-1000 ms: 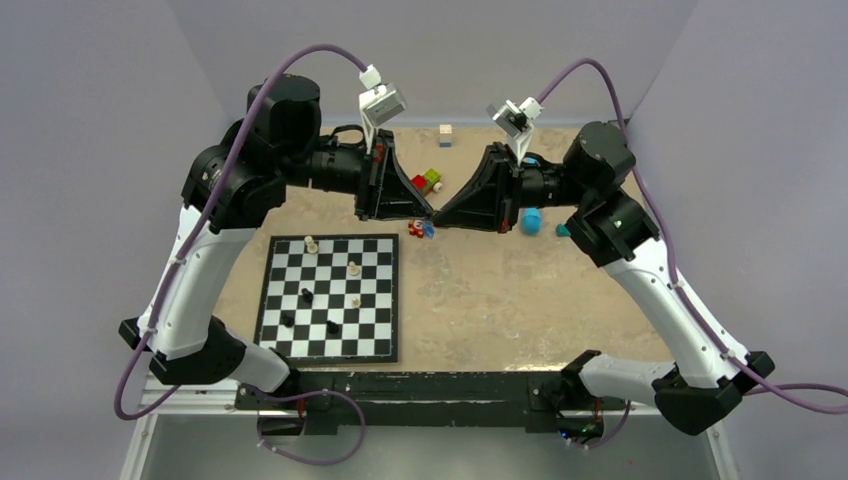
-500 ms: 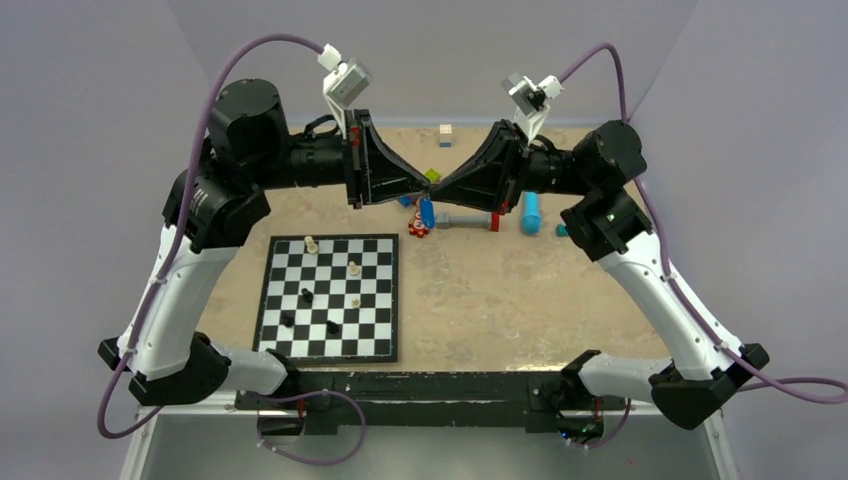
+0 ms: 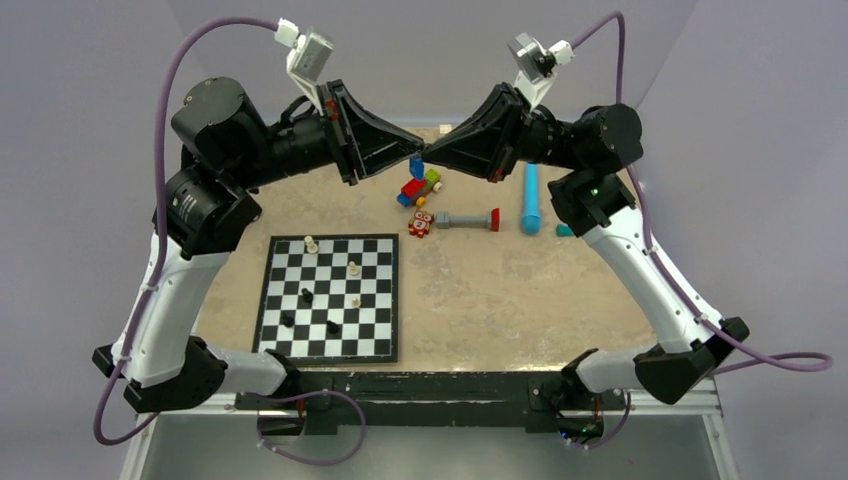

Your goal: Remove the keys from the keyring

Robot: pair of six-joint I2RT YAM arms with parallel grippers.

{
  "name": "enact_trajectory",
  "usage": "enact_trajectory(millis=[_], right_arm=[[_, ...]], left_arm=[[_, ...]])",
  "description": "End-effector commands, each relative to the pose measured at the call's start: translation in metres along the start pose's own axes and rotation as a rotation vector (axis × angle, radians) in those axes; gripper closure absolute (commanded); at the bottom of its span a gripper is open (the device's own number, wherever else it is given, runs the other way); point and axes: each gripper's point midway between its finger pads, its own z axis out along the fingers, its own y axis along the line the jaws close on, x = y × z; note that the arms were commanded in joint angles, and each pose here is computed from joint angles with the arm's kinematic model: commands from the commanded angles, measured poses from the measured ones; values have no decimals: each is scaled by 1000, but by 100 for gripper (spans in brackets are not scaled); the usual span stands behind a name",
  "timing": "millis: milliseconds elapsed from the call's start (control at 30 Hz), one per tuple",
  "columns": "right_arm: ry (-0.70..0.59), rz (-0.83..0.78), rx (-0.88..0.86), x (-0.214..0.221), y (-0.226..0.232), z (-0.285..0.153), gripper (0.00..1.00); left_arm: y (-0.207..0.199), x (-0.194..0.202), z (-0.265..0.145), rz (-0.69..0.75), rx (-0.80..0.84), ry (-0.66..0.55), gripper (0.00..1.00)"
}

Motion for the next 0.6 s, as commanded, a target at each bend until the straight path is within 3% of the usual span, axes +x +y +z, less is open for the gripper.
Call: enact_trajectory(millis=[0,567], right_arm=[[-122,-56,12,-33,-1,14,100],[-233,-65,-60,-55,16,15,100]], left_arm=[[6,12,19,-63,15,28,100],[-2,-29,16,-108,39,-221,100]])
